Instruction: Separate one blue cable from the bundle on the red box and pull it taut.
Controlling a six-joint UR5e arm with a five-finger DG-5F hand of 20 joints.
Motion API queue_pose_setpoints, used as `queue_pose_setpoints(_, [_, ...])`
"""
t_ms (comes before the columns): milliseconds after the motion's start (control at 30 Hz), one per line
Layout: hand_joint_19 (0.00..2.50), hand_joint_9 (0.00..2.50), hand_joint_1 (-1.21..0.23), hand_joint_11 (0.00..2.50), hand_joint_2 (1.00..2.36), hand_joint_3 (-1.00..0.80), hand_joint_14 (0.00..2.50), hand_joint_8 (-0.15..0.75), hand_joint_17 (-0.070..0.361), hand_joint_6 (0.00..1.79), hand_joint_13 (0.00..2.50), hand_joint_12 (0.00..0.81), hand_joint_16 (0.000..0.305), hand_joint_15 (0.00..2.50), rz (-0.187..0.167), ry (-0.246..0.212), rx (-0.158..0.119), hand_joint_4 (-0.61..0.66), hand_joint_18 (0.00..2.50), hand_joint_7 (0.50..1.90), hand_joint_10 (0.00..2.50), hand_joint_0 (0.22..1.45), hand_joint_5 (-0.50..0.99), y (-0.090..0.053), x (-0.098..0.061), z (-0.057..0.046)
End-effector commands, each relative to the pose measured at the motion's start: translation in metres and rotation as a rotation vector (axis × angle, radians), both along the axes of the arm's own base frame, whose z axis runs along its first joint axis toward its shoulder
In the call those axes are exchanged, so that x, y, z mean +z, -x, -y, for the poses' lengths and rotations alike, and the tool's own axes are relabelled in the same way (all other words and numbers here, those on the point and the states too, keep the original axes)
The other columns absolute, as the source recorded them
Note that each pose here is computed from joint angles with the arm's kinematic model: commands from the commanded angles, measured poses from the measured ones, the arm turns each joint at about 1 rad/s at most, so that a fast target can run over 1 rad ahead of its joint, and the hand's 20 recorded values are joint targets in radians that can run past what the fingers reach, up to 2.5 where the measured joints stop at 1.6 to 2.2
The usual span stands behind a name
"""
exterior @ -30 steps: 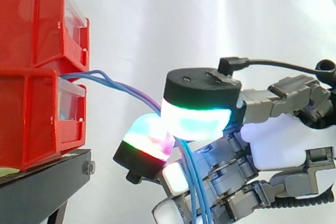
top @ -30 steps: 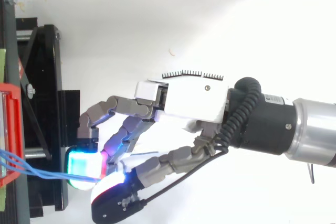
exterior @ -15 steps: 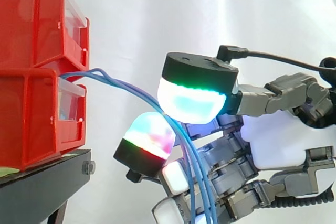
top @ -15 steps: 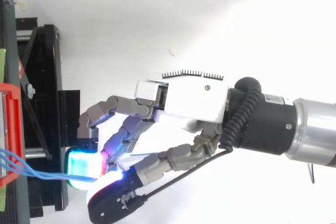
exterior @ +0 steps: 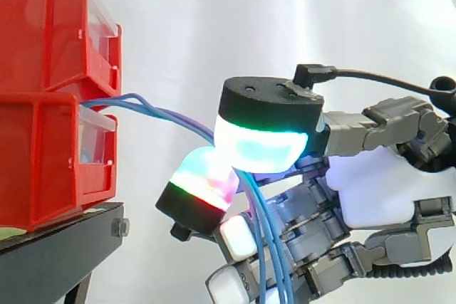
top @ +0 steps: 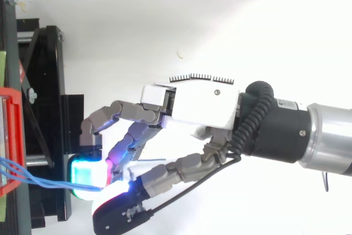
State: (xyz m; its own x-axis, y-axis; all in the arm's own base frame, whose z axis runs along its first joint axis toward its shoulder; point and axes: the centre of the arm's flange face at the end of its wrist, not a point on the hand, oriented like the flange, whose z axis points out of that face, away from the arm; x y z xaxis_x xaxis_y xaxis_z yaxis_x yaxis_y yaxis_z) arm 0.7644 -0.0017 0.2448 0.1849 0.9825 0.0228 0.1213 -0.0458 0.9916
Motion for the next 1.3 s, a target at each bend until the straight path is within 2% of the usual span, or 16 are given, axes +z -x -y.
queue_pose_setpoints(0, [0.66,0.82,-0.96,0.58,1.01,-0.32,0.01,0.291,0.118,0.89,0.84,0.343,0.053,0.44,0.001,0.0,0.0,0.09,0.7,1.16,0.02,0.73,-0.2,-0.0002,0.0007,-0.0001])
queue_pose_setpoints(167, [0.66,0.81,-0.94,0.57,1.0,-0.49,0.01,0.286,0.118,0.89,0.84,0.333,0.052,0.44,0.001,0.0,0.0,0.11,0.7,1.12,0.02,0.79,-0.2,-0.0002,0.0007,-0.0001])
queue_pose_setpoints(233, [0.65,0.82,-0.94,0.57,1.0,-0.5,0.01,0.284,0.118,0.88,0.84,0.336,0.052,0.44,0.001,0.0,0.0,0.13,0.7,1.1,0.02,0.78,-0.2,-0.0006,0.0003,-0.0002])
queue_pose_setpoints(333, [0.66,0.83,-0.92,0.56,1.0,-0.5,0.01,0.286,0.117,0.88,0.85,0.334,0.052,0.44,0.002,0.001,0.0,0.15,0.71,1.12,0.02,0.7,-0.19,-0.001,0.001,-0.0003])
queue_pose_setpoints(500, [0.69,0.97,-0.74,0.58,1.0,-0.5,0.02,0.318,0.117,0.86,0.91,0.347,0.052,0.46,0.004,0.001,-0.001,0.19,0.72,1.16,0.02,0.59,-0.16,-0.0008,0.0021,-0.0001])
queue_pose_setpoints(700, [0.71,1.04,-0.65,0.59,1.0,-0.5,0.01,0.32,0.116,0.85,0.95,0.345,0.052,0.47,0.003,0.001,-0.003,0.18,0.74,1.19,0.02,0.6,-0.15,-0.0009,0.001,0.0])
queue_pose_setpoints(767, [0.71,1.04,-0.66,0.59,1.0,-0.43,0.01,0.326,0.117,0.85,0.95,0.345,0.052,0.48,0.003,0.001,-0.004,0.17,0.74,1.2,0.02,0.61,-0.15,-0.0009,0.001,0.0012])
queue_pose_setpoints(833, [0.7,1.01,-0.73,0.59,1.01,-0.3,0.01,0.328,0.117,0.86,0.95,0.349,0.052,0.48,0.003,0.001,-0.003,0.16,0.74,1.17,0.02,0.61,-0.16,-0.0009,0.001,0.0])
queue_pose_setpoints(933, [0.7,0.96,-0.81,0.6,1.02,-0.23,0.01,0.319,0.118,0.88,0.94,0.351,0.053,0.48,0.003,0.001,-0.003,0.13,0.74,1.14,0.02,0.62,-0.18,-0.0009,0.001,0.0])
queue_pose_setpoints(1033, [0.68,0.87,-0.91,0.6,1.02,-0.21,0.01,0.303,0.119,0.9,0.9,0.342,0.053,0.46,0.003,0.001,-0.003,0.09,0.74,1.13,0.02,0.67,-0.2,-0.0009,0.001,0.0])
queue_pose_setpoints(1267, [0.67,0.79,-0.87,0.55,1.01,-0.35,0.01,0.283,0.121,0.89,0.84,0.345,0.054,0.45,0.003,-0.001,-0.001,0.07,0.71,1.11,0.02,0.71,-0.22,-0.001,0.001,0.0009])
